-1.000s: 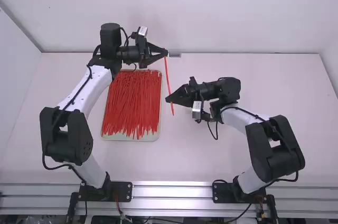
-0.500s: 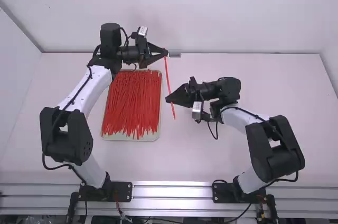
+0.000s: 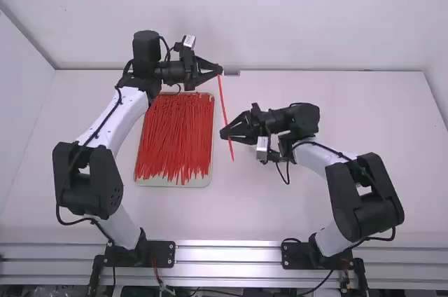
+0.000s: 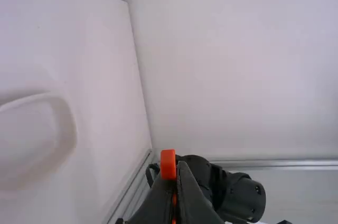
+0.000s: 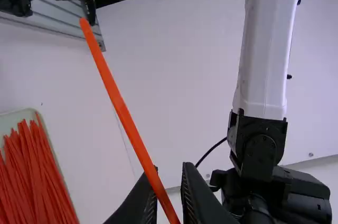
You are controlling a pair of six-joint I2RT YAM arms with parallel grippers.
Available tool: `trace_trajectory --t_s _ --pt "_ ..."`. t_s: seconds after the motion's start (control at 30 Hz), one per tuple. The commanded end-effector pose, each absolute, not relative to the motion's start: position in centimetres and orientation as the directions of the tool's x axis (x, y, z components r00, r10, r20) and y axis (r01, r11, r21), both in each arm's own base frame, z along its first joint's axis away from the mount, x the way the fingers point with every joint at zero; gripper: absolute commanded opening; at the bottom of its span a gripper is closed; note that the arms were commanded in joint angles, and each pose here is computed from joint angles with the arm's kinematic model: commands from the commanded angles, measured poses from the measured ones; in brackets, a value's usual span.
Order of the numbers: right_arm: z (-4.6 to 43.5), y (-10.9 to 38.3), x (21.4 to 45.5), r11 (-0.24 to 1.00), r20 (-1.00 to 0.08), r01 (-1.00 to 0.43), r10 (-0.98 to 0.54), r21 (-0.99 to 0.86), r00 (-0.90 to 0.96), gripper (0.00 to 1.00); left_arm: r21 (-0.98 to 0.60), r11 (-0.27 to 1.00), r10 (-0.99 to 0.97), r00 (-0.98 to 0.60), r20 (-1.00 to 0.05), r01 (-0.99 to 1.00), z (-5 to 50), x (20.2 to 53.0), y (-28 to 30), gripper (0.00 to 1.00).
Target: Fasten the cable tie
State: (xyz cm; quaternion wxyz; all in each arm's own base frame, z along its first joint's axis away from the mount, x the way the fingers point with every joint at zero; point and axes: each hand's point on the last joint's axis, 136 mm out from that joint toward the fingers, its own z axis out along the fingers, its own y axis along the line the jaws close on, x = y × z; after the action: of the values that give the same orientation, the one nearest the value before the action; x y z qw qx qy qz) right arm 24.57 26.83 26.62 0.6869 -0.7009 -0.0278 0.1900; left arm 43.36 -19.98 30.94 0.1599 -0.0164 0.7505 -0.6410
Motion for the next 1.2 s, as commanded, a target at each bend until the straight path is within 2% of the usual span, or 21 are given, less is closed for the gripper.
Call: trace_trajectory --t_s 0.0,0.43,0.47,0.57,0.63,0.77,0.9,0.97,1.0,1.03,1.17 --pt "26.2 26.8 24.0 -0.078 -0.24 -0.227 0.322 -0.971 0.916 0.13 -0.956 0.172 -0.213 -0.939 -0.27 0.235 32.1 43.2 -19.9 0.03" --pt "26.1 26.7 23.9 -0.082 -0.241 -0.227 0.326 -0.97 0.914 0.13 -0.955 0.174 -0.218 -0.937 -0.275 0.24 32.1 43.3 -19.6 0.02" --pt "26.1 26.7 23.9 -0.081 -0.241 -0.226 0.326 -0.971 0.914 0.12 -0.955 0.174 -0.218 -0.936 -0.274 0.239 32.1 43.3 -19.5 0.03" --pt "26.1 26.7 23.9 -0.086 -0.254 -0.239 0.325 -0.967 0.911 0.0 -0.955 0.174 -0.216 -0.937 -0.275 0.24 32.1 43.3 -19.6 0.02" --pt "26.2 26.8 23.8 -0.094 -0.275 -0.258 0.325 -0.961 0.905 0.0 -0.955 0.175 -0.22 -0.936 -0.275 0.239 32.1 43.4 -19.5 0.02" --pt "26.2 27.3 23.2 -0.131 -0.364 -0.34 0.334 -0.931 0.869 0.0 -0.951 0.163 -0.189 -0.938 -0.291 0.262 32.2 42.8 -20.0 0.03" --pt "26.3 27.6 23.2 -0.178 -0.518 -0.486 0.307 -0.855 0.799 0.0 -0.946 0.176 -0.181 -0.936 -0.304 0.273 31.8 42.7 -20.0 0.03" --pt "26.5 27.6 23.9 -0.183 -0.622 -0.595 0.265 -0.783 0.737 0.0 -0.941 0.186 -0.173 -0.933 -0.315 0.283 31.4 42.5 -19.8 0.02" --pt "26.6 27.6 23.9 -0.182 -0.631 -0.605 0.261 -0.775 0.731 0.0 -0.941 0.186 -0.172 -0.933 -0.316 0.284 31.4 42.5 -19.9 0.03" --pt "26.9 27.5 24.7 -0.167 -0.699 -0.68 0.228 -0.714 0.678 0.0 -0.939 0.189 -0.166 -0.934 -0.318 0.286 31.2 42.4 -19.9 0.02" --pt "27.4 27.3 26.1 -0.123 -0.787 -0.781 0.185 -0.612 0.588 0.0 -0.936 0.196 -0.162 -0.932 -0.325 0.292 30.9 42.3 -19.9 0.03"
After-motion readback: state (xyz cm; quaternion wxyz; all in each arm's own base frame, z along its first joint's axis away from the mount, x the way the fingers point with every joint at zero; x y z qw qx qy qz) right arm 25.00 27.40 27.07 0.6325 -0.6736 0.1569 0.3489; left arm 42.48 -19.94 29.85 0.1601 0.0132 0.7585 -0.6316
